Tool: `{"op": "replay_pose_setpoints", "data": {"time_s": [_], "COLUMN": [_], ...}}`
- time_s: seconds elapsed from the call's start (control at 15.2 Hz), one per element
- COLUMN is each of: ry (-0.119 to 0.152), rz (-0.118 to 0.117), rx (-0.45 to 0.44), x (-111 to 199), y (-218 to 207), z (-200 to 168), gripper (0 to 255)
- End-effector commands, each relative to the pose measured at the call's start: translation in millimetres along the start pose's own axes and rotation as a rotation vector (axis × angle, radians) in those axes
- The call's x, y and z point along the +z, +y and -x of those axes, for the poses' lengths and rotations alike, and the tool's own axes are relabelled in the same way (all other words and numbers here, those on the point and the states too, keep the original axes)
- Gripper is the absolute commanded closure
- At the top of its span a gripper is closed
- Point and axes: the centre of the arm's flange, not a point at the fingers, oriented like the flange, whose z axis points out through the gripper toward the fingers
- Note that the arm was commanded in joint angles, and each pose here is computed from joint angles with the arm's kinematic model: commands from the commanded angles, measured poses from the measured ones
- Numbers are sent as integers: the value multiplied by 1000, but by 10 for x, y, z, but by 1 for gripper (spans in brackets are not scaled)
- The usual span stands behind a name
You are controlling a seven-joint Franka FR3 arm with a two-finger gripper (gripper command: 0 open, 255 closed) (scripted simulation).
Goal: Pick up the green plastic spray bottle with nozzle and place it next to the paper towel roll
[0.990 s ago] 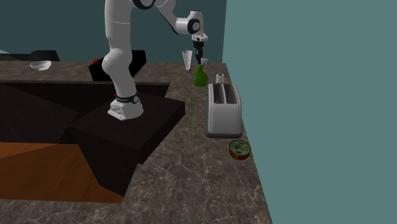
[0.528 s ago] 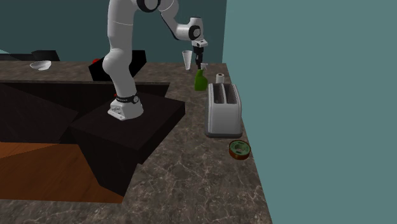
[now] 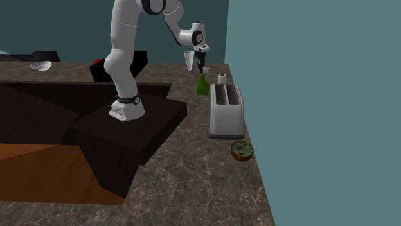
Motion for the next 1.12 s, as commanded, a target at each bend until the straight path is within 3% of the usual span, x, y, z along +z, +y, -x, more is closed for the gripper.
{"op": "replay_pose_setpoints", "data": {"time_s": [0.0,0.2,0.26,0.59,0.86,1.06], "ry": [0,0,0,0,0,0], "rz": [0,0,0,0,0,0], "rx": [0,0,0,0,0,0], "x": [5,5,5,5,-495,-495], "y": [1,1,0,0,1,1], "z": [0,0,0,0,0,0], "gripper": [255,255,0,0,0,0]}}
